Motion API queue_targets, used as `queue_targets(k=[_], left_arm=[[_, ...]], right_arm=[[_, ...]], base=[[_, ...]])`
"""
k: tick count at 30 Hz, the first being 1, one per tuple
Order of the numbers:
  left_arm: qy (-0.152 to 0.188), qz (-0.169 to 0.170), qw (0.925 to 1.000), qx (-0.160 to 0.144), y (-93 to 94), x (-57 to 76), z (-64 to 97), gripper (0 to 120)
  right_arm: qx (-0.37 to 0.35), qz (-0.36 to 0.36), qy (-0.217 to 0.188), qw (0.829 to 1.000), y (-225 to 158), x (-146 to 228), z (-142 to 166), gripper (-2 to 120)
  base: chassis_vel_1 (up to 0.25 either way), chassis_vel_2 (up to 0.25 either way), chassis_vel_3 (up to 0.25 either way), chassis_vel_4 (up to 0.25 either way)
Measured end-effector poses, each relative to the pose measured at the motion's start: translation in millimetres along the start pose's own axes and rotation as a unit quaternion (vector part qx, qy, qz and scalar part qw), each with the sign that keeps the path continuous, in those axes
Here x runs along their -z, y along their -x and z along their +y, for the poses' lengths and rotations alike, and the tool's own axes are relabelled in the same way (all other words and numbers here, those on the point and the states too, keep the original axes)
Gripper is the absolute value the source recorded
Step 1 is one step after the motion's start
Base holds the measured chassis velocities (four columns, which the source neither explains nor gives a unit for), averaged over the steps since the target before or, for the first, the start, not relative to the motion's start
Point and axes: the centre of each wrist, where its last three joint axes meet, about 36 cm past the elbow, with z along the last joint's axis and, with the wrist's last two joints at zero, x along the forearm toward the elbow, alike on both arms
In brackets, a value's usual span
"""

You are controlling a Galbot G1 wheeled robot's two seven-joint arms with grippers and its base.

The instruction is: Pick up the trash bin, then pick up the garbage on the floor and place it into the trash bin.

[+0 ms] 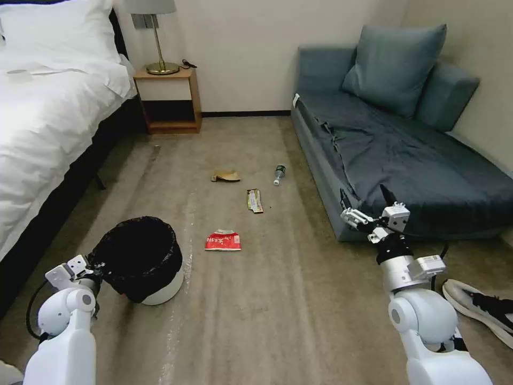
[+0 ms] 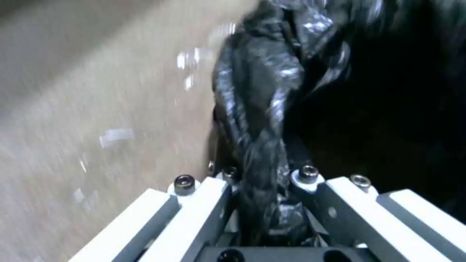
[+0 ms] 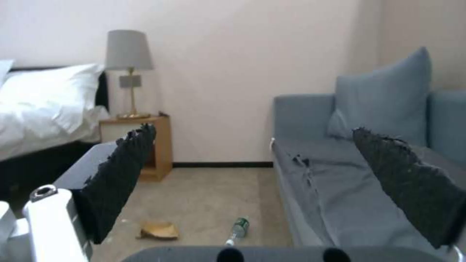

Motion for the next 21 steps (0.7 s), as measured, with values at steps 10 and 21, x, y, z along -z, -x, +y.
queue_targets(k=[10,21], left_arm=[[0.042,-0.100,0.9940,0.015,-68.3,47.1,-14.3,4],[0.053,-0.130,0.9896,0.034,-97.9,55.6,-8.3,4]], right_arm=[[-0.005,-0.026,0.025,0.999,0.6,-18.4,8.2,100],[0.014,-0.028,0.016,0.999,-0.8,-28.2,10.2,100]], base=[[0.000,0.000,0.000,0.000],[0.000,0.000,0.000,0.000]])
